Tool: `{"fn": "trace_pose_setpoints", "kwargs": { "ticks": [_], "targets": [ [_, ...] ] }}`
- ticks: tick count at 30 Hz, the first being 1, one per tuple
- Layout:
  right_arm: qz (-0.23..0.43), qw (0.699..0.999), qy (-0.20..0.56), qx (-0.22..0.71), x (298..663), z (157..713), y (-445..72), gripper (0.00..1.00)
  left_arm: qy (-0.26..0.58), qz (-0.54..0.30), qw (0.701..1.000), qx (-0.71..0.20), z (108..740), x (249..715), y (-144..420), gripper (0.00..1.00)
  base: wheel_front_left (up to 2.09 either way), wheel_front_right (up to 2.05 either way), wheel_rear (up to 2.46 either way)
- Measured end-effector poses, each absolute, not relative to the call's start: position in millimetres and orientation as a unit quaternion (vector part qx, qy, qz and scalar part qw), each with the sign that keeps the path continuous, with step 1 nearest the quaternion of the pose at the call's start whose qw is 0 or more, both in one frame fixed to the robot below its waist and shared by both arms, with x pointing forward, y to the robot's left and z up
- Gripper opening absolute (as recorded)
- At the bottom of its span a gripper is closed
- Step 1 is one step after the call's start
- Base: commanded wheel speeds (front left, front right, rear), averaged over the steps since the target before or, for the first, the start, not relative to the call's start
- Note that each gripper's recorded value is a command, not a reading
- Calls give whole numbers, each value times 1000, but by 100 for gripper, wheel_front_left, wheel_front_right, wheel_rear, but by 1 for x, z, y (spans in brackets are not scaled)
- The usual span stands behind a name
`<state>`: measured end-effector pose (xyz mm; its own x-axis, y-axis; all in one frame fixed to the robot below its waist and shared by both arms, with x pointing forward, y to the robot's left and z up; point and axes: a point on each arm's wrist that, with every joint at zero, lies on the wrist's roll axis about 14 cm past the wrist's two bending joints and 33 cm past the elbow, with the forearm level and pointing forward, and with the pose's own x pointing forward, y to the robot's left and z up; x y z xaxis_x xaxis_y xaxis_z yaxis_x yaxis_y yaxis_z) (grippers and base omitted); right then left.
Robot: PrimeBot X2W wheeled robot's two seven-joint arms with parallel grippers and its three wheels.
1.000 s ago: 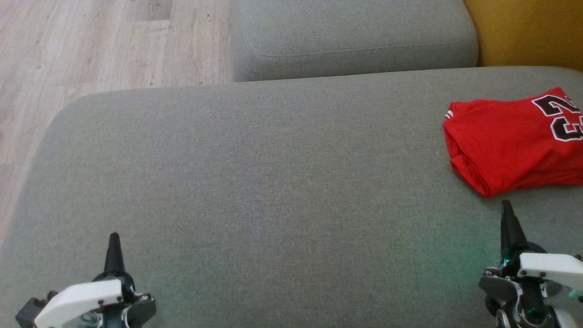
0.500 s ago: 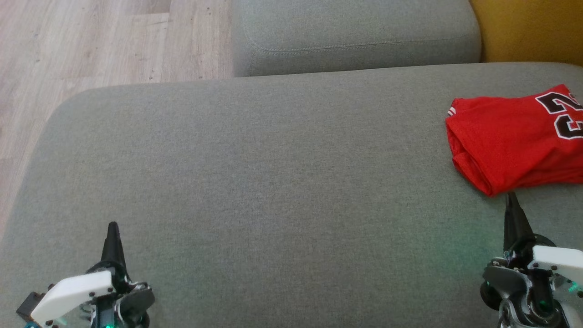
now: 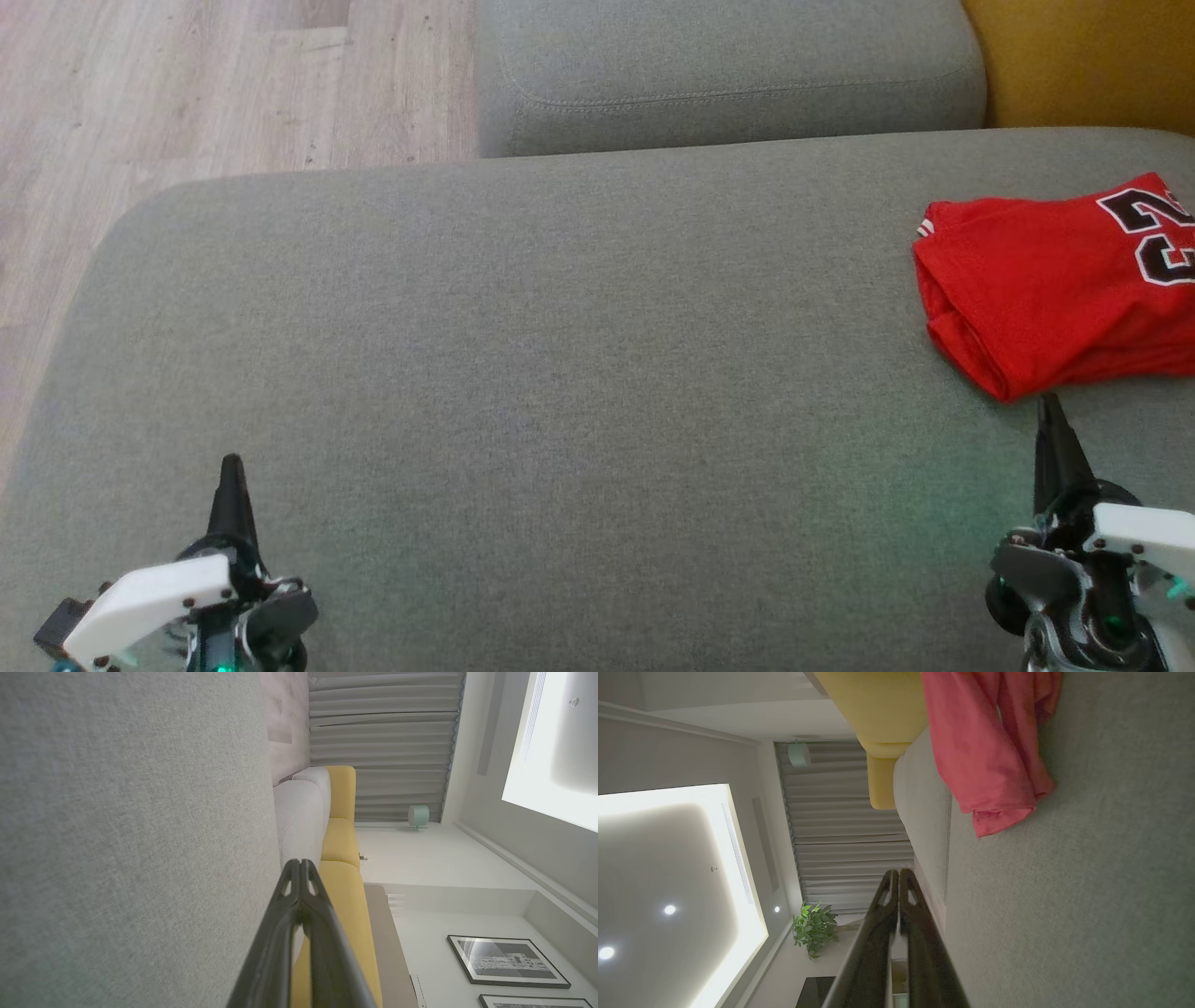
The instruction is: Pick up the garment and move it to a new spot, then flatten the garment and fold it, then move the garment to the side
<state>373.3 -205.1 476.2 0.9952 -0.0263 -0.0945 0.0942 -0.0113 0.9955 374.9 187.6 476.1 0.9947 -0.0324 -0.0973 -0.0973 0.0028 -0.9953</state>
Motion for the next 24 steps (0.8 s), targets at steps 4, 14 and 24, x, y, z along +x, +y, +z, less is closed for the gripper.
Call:
{"fn": "trace_pose_setpoints", "kwargs": {
  "ticks": [4, 14, 24],
  "targets": [
    [-43, 703, 23, 710, 373, 476, -206, 0, 46, 23, 707, -706, 476, 375, 188, 0, 0, 0, 0],
    [-44, 703, 22, 710, 373, 476, -206, 0, 46, 23, 707, -706, 476, 375, 188, 0, 0, 0, 0],
    [-45, 702, 22, 710, 373, 476, -207, 0, 46, 23, 707, -706, 476, 375, 188, 0, 0, 0, 0]
  ]
}}
